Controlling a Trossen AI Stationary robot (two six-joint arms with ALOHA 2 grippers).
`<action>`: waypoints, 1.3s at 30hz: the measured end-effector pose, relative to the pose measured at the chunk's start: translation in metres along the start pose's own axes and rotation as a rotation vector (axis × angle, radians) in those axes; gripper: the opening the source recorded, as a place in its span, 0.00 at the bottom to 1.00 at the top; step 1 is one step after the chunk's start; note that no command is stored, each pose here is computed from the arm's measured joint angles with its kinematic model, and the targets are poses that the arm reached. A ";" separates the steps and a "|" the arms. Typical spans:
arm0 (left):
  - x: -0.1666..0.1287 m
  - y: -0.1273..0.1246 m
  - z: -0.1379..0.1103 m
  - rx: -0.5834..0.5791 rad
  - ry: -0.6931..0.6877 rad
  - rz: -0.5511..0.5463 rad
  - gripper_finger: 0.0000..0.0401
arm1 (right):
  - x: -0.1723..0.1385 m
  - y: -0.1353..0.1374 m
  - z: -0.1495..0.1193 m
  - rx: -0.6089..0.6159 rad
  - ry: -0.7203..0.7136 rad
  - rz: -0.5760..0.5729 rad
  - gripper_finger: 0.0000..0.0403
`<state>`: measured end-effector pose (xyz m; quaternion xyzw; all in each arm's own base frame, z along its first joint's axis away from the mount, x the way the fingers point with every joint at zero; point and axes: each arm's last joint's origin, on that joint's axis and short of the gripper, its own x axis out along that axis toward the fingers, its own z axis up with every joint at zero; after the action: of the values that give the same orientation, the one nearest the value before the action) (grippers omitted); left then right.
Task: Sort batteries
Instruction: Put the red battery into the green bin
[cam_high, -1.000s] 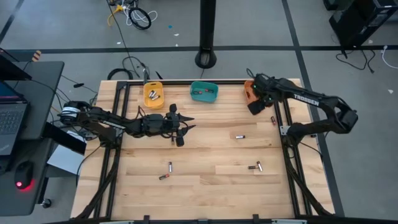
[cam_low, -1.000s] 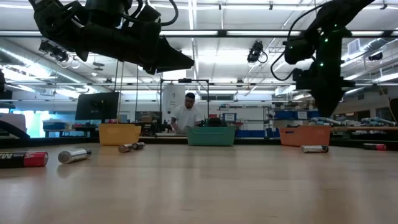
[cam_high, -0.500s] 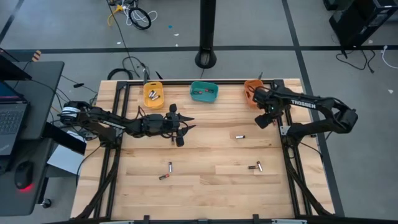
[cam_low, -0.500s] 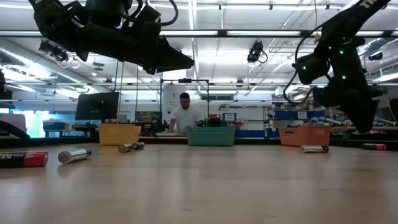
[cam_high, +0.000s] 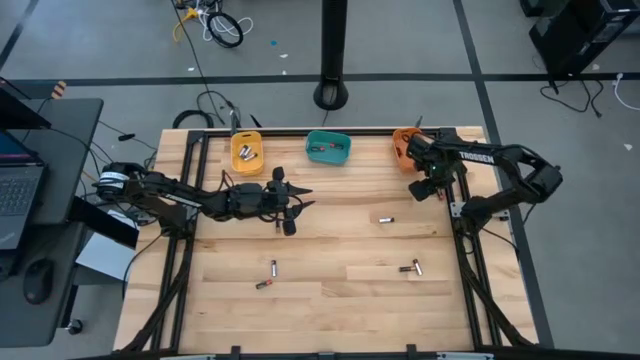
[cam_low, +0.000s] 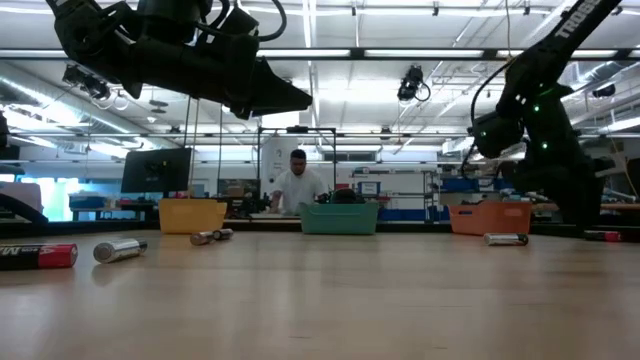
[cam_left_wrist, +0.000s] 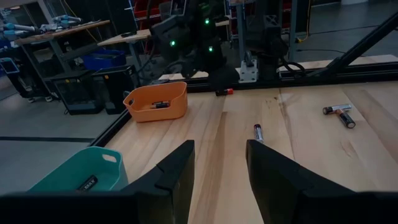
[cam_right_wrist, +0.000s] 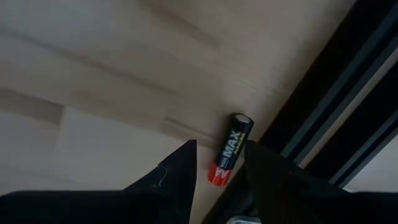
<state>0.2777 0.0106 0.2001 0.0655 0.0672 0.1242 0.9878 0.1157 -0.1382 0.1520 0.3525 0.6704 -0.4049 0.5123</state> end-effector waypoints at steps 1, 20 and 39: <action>0.000 0.000 0.000 0.000 0.000 0.000 0.38 | 0.002 0.000 0.001 0.003 0.013 -0.003 0.36; 0.000 0.000 0.000 0.000 0.002 0.000 0.38 | 0.022 -0.001 0.012 0.000 0.134 -0.017 0.35; 0.000 0.000 0.000 0.000 0.002 0.000 0.38 | 0.020 0.017 0.008 -0.127 0.138 0.082 0.18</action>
<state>0.2777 0.0105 0.1999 0.0656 0.0682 0.1241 0.9877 0.1289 -0.1368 0.1284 0.3735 0.7133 -0.3148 0.5026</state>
